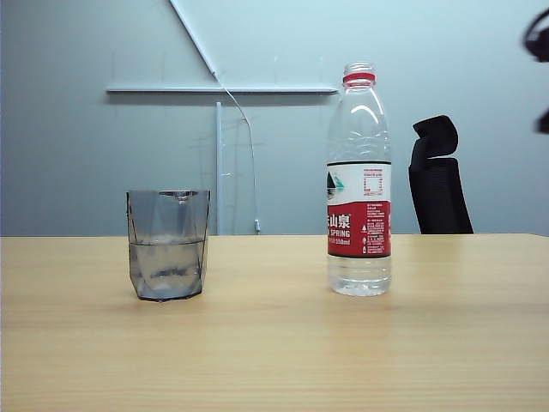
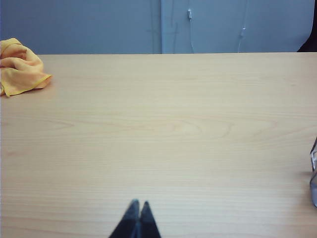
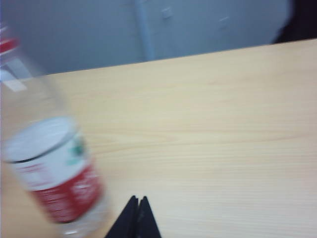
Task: Pick up the mineral water bottle on the table and pour water into the mug until it's half full.
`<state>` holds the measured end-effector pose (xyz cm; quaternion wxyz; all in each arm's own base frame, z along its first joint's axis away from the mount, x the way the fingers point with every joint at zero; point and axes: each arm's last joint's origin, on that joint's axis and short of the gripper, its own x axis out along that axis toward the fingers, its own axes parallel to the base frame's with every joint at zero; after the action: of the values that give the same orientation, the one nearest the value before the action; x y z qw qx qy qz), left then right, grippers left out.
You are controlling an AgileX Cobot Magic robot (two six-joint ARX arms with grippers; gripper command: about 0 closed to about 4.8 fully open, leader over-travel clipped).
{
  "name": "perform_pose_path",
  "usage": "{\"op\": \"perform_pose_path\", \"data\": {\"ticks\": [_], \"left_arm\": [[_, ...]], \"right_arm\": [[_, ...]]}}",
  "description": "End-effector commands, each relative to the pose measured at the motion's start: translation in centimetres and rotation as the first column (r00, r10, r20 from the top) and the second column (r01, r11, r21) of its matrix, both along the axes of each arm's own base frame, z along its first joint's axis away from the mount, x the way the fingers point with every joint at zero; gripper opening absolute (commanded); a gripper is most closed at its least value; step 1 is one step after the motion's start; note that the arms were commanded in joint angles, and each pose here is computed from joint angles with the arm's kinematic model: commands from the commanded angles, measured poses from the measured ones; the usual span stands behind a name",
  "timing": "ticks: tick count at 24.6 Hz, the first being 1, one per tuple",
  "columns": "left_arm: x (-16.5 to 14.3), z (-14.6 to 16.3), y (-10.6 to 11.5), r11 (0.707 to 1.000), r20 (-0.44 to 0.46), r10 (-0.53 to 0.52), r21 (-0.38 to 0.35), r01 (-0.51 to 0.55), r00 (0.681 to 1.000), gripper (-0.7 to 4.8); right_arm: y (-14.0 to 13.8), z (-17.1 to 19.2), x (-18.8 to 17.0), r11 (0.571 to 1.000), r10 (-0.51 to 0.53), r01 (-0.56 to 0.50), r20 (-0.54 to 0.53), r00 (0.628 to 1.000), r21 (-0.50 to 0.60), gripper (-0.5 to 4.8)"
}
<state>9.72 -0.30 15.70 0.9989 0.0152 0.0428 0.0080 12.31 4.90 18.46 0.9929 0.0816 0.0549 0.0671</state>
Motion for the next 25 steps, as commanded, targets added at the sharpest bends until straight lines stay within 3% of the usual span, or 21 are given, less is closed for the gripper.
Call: {"op": "perform_pose_path", "data": {"ticks": [1,9,20,25], "left_arm": [[0.0,0.2,0.0,1.000,0.015,0.000,-0.004,0.000,1.000,-0.02],[0.0,0.2,0.0,1.000,0.015,0.001,-0.004,-0.001,1.000,-0.02],[0.0,0.2,0.0,1.000,0.015,0.000,-0.004,0.000,1.000,-0.02],[0.0,0.2,0.0,1.000,0.016,0.000,-0.004,0.000,1.000,-0.02]], "right_arm": [[-1.6,0.2,-0.5,0.988,-0.125,0.126,0.017,0.992,-0.090,-0.01],[-4.8,0.4,-1.6,0.943,-0.314,0.316,0.038,0.949,-0.103,-0.01],[-5.4,-1.3,-2.5,0.969,-0.234,0.242,0.136,0.963,-0.046,-0.02],[-5.2,-1.6,-2.6,0.978,-0.181,0.195,0.161,0.970,-0.076,-0.01]]}}
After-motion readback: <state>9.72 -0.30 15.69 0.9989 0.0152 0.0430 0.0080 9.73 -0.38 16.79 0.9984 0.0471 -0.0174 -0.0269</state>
